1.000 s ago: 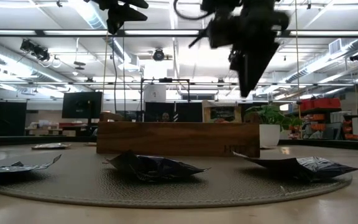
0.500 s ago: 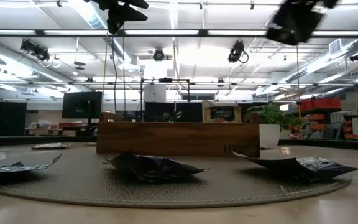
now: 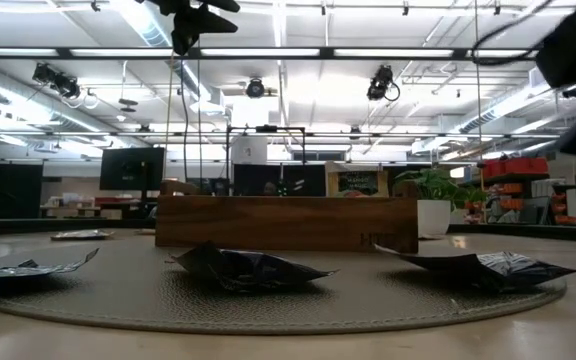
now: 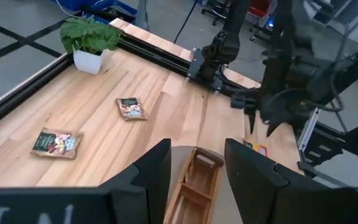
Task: Pick & Place Tea
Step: Put the yellow tea bag into the right section of the wooden organizer
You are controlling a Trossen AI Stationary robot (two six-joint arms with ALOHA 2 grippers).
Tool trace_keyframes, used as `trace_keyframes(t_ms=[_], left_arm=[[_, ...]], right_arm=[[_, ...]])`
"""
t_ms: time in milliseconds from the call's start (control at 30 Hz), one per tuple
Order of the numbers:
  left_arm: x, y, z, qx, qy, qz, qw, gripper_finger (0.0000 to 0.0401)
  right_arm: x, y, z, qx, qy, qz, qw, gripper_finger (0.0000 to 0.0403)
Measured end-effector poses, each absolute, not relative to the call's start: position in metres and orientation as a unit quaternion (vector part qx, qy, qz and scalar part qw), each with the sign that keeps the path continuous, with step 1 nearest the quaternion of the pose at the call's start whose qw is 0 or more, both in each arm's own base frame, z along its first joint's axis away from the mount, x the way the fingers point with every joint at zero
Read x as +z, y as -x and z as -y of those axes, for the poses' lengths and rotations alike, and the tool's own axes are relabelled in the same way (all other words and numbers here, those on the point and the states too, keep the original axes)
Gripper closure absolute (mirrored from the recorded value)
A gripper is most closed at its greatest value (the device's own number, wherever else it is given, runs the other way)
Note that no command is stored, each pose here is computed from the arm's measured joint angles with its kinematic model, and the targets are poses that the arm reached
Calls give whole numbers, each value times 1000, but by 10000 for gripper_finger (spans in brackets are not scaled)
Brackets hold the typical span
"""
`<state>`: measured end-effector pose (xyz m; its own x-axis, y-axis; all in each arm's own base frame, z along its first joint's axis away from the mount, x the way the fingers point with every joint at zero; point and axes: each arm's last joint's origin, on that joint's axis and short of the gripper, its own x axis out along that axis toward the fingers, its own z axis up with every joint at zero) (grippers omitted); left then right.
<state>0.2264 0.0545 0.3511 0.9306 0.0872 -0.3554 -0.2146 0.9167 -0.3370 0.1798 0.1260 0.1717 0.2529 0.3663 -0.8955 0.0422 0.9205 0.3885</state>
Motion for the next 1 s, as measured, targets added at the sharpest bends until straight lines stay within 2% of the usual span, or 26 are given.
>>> trace_keyframes(t_ms=[133,267,400,633,1000], left_arm=[[351,-226,-55,81,201,-168,962,247],[351,-226,-55,93,221,-165,957,247],[351,-226,-55,98,224,-164,956,247],[351,-226,-55,99,233,-163,954,247],[351,-226,-55,100,236,-163,953,247]], right_arm=[[154,-176,-127,108,-183,-586,782,204],[143,-170,-127,83,-156,-591,787,204],[140,-171,-126,60,-131,-584,799,204],[132,-174,-137,90,-115,-576,805,204],[116,-177,-141,44,-85,-580,809,218]])
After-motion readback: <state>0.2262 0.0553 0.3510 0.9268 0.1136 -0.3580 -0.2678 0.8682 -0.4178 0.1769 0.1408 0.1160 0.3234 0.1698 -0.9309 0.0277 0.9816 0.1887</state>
